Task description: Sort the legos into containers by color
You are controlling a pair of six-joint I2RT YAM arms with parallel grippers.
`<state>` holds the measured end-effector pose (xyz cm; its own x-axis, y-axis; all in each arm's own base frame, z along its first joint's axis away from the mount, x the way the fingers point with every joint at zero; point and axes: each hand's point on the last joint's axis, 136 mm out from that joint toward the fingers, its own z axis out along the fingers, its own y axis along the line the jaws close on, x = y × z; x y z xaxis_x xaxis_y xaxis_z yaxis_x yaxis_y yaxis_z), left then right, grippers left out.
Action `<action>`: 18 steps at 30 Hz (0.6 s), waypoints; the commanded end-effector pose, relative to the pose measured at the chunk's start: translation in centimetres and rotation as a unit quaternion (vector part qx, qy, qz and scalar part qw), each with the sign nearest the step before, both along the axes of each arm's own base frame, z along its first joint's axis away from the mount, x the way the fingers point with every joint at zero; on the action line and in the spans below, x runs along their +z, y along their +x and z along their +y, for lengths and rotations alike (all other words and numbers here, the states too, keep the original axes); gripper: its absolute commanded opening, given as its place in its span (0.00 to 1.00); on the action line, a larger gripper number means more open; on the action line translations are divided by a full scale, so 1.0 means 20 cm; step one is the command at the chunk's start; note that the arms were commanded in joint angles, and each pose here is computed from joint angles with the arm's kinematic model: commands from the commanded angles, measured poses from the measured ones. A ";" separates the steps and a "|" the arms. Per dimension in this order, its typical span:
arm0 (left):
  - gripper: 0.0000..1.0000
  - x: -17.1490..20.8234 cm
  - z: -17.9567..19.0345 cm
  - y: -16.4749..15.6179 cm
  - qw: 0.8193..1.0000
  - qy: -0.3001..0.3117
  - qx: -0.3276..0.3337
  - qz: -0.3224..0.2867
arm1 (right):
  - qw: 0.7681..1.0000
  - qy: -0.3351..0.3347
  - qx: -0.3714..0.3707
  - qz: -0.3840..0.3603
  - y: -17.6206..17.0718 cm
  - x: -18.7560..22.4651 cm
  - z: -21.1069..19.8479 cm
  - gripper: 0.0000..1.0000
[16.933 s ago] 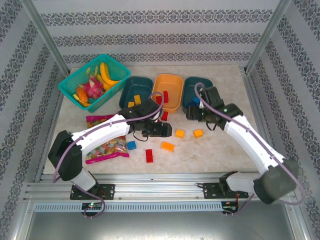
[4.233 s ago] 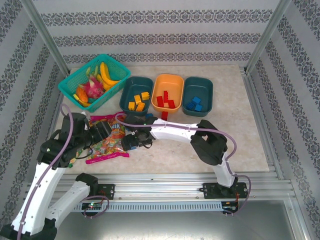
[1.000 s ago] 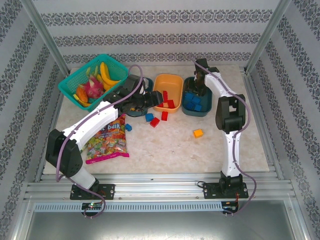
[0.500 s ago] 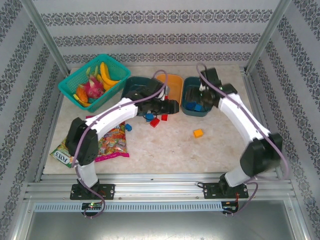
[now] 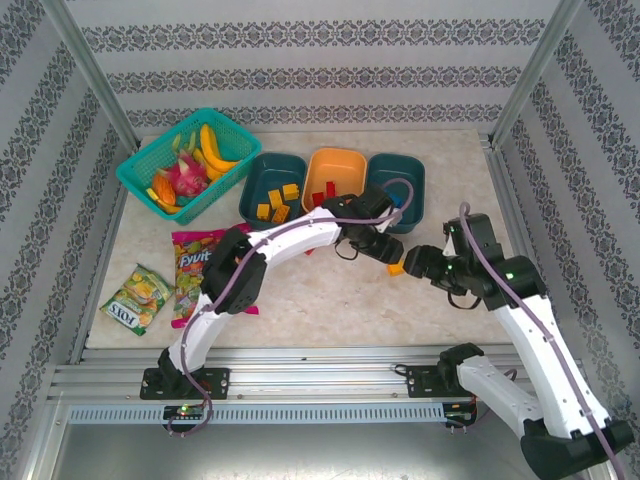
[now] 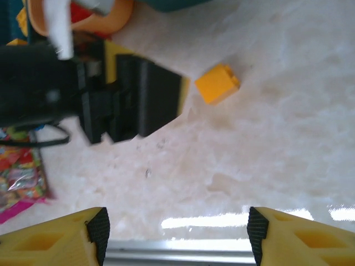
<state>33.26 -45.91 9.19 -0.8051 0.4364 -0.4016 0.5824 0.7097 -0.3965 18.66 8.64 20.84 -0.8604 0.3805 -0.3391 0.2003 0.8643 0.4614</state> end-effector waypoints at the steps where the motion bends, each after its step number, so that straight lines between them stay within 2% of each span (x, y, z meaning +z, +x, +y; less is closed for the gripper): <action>1: 0.71 -0.05 0.01 0.02 0.998 0.044 -0.029 -0.037 | 0.996 0.068 0.044 0.044 -0.15 0.00 0.10 0.69; 8: 0.76 -0.17 -0.08 -0.01 0.994 0.069 -0.065 -0.062 | 0.989 0.103 0.106 0.024 -0.24 0.10 0.17 0.73; 18: 0.79 -0.27 -0.19 -0.09 0.989 0.085 -0.090 -0.075 | 0.988 0.086 0.128 0.033 -0.24 0.10 0.16 0.72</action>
